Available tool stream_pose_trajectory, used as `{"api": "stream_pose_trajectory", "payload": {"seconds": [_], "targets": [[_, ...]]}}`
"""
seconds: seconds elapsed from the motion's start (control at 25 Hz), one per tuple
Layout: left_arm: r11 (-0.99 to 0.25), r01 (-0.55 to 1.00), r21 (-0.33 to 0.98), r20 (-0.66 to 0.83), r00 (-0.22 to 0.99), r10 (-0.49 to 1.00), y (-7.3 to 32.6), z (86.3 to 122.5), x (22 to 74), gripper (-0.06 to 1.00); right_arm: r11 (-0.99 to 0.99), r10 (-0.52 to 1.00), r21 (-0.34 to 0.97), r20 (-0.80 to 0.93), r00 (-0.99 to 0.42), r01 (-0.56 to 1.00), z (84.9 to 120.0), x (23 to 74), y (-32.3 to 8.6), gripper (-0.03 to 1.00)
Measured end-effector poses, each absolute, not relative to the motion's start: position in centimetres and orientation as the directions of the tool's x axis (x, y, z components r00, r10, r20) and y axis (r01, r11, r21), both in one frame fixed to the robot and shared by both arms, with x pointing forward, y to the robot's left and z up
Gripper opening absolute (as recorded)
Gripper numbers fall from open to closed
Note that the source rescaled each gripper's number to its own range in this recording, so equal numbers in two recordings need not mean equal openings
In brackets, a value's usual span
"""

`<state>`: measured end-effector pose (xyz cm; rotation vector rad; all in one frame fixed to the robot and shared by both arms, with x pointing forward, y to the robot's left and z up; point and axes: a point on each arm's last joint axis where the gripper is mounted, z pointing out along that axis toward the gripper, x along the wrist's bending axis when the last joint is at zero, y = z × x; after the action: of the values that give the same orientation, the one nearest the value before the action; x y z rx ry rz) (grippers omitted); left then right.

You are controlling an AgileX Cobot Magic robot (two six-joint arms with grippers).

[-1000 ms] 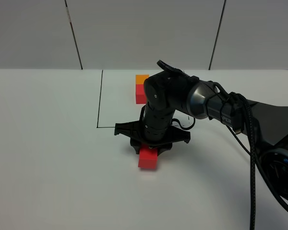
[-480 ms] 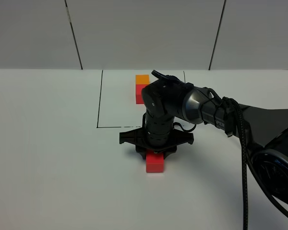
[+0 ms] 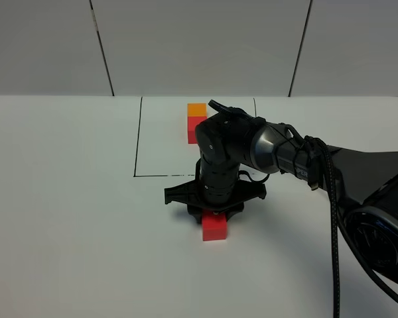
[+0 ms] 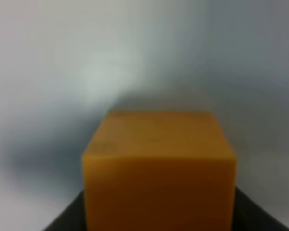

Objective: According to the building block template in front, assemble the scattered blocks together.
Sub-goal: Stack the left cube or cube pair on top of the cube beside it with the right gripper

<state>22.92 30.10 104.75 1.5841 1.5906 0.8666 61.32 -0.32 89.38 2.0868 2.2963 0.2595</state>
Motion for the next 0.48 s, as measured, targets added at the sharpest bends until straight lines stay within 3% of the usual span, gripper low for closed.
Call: {"api": "stream_pose_trajectory", "payload": {"seconds": [0.48], "targets": [[0.019, 0.516, 0.856, -0.031, 0.013, 0.999, 30.1, 104.75, 22.92, 0.71, 0.08, 0.989, 0.152, 0.111, -0.098, 0.985, 89.42, 61.4, -0.13, 0.03]]}}
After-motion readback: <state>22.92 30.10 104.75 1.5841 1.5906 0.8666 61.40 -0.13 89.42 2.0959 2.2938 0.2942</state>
